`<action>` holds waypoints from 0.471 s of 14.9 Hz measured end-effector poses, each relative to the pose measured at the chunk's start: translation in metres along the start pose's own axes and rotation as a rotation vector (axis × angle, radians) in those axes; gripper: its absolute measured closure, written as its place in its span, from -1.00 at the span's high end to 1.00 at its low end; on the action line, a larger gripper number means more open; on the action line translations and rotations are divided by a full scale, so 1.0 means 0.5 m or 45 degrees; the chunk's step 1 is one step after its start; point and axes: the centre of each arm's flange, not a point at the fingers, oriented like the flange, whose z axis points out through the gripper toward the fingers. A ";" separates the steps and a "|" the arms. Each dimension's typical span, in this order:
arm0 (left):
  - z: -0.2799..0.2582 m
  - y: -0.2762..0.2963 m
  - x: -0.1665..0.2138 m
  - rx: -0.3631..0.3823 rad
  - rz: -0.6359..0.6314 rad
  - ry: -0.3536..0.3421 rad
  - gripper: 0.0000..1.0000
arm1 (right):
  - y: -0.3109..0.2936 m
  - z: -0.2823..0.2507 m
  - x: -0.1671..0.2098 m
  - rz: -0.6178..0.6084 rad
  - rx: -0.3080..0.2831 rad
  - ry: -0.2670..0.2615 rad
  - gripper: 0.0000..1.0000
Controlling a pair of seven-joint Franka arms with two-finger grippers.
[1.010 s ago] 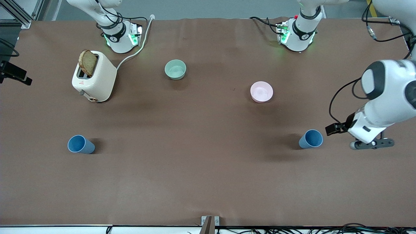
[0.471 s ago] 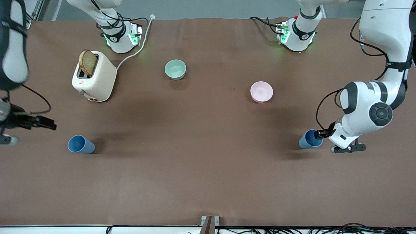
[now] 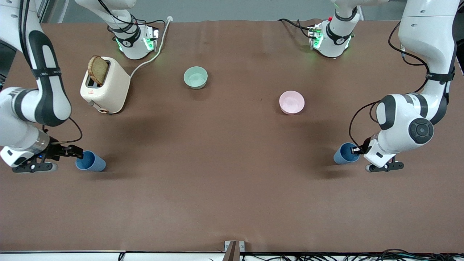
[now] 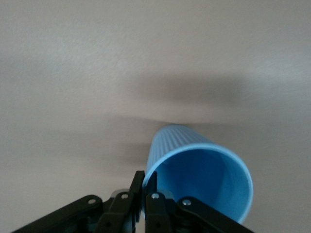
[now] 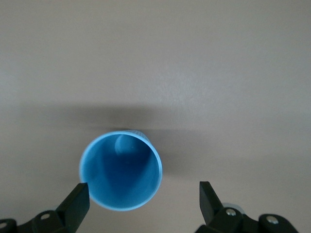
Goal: Stack blue cups with both arms
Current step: 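Close each gripper around its blue cup, then set the left gripper's cup at center while the right gripper lifts its cup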
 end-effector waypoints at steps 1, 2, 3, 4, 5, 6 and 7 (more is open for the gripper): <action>-0.011 0.010 0.004 -0.008 -0.002 0.013 -0.89 | -0.001 0.023 -0.006 -0.005 -0.002 0.002 1.00; -0.025 0.035 0.006 -0.025 -0.014 0.027 -0.89 | -0.002 0.043 -0.010 -0.009 -0.004 0.002 1.00; -0.040 0.078 0.002 -0.050 -0.037 0.031 -0.89 | -0.003 0.060 -0.012 -0.013 -0.006 0.001 1.00; -0.055 0.139 -0.011 -0.076 -0.075 0.026 -0.89 | -0.005 0.076 -0.014 -0.015 -0.006 -0.003 1.00; -0.072 0.213 -0.030 -0.105 -0.123 0.016 -0.89 | -0.006 0.088 -0.014 -0.017 -0.007 -0.005 0.99; -0.086 0.294 -0.056 -0.135 -0.176 0.004 -0.89 | -0.006 0.099 -0.013 -0.017 -0.009 -0.001 0.94; -0.095 0.372 -0.087 -0.156 -0.224 -0.011 -0.89 | -0.006 0.109 -0.012 -0.018 -0.013 0.006 0.94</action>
